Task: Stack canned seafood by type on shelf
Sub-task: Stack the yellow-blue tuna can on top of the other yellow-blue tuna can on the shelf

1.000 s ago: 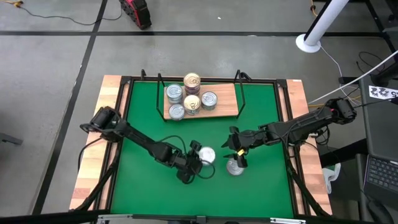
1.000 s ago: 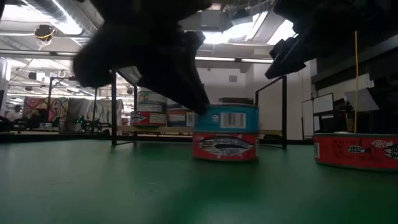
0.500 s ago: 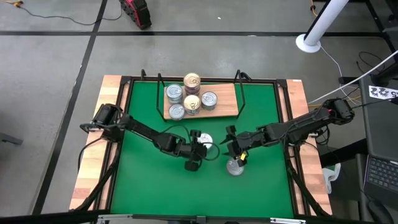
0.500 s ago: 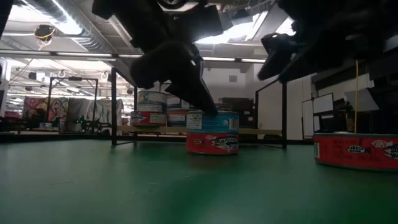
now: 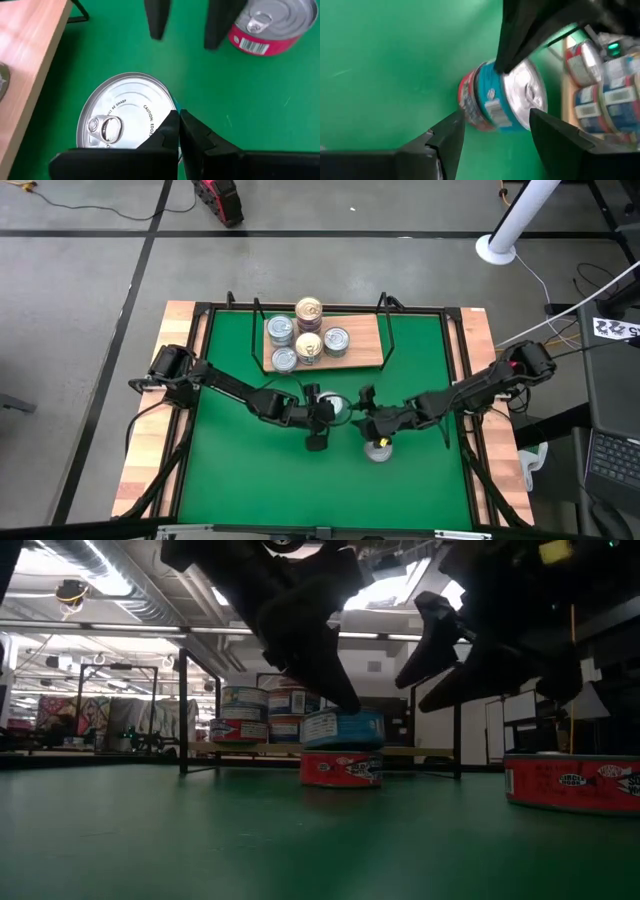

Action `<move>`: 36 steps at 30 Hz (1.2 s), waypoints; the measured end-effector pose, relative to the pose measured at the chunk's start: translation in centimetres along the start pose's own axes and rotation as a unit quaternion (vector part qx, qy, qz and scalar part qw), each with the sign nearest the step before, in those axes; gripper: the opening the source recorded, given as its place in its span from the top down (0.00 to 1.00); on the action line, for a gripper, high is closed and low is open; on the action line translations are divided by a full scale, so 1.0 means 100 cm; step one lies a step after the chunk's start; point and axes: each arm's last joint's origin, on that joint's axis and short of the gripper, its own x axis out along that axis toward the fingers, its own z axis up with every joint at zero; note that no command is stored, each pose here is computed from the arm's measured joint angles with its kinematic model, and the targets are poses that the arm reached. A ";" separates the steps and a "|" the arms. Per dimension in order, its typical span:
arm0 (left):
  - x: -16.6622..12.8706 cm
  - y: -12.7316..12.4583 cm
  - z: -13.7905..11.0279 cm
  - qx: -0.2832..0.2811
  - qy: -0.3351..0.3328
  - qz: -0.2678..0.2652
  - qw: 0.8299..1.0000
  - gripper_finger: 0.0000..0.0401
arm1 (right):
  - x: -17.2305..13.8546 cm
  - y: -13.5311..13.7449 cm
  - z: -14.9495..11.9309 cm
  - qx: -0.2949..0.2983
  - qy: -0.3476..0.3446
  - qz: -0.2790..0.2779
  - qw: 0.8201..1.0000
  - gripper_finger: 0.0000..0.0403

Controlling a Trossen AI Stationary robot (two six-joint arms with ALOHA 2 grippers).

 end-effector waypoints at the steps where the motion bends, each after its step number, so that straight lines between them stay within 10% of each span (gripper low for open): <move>1: 0.000 0.000 0.000 -0.006 -0.002 0.000 1.000 1.00 | 0.002 0.002 0.001 -0.005 -0.002 -0.008 1.000 0.45; 36: 0.004 0.008 0.009 -0.134 -0.023 -0.032 0.990 1.00 | 0.033 0.025 -0.005 -0.120 0.065 -0.112 0.984 0.45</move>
